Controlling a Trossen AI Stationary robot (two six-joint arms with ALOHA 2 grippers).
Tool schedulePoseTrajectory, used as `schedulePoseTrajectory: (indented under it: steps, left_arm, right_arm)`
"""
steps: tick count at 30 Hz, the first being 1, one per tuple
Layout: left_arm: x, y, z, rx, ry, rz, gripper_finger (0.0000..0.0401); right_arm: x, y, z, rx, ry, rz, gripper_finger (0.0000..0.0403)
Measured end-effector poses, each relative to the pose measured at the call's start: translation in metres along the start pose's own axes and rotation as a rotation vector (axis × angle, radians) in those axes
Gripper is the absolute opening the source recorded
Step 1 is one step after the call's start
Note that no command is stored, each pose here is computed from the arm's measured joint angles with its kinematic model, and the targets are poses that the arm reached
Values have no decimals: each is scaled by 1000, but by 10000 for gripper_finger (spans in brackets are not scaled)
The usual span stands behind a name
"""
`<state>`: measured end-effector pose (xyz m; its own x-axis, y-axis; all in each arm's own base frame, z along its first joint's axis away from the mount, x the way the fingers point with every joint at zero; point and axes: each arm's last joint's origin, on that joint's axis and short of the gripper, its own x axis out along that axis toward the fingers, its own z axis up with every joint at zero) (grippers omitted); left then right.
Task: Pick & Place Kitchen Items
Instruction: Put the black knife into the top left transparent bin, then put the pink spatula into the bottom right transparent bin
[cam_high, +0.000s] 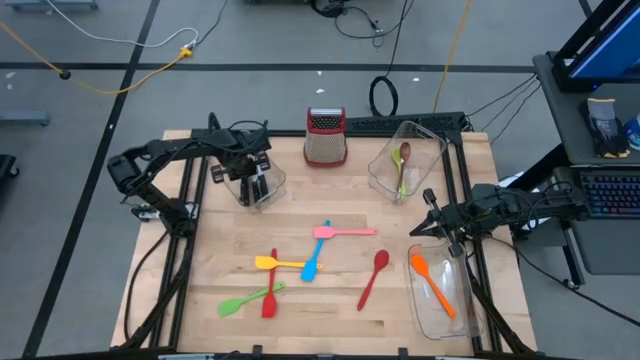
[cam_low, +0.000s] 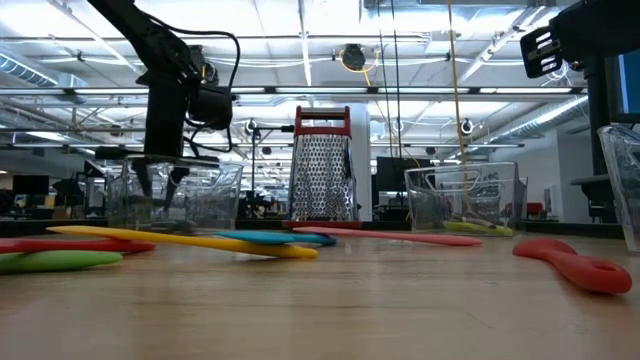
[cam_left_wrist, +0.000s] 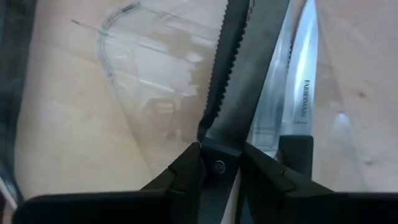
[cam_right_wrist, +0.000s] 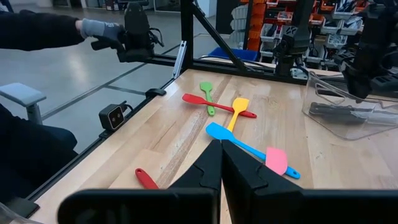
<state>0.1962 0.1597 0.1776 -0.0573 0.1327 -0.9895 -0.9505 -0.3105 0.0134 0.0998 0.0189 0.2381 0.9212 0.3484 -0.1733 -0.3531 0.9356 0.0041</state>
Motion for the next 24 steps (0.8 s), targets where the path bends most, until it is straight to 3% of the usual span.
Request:
schedulePoseTrajectory:
  steps: [15, 24]
  left_arm:
    - [-3, -2, -2, 75, 4, -13, 155]
    - [-56, -1, 7, 149, -87, -206, 156]
  right_arm:
    - [0, 0, 0, 0, 0, 0, 0]
    - [0, 0, 0, 1, 0, -1, 0]
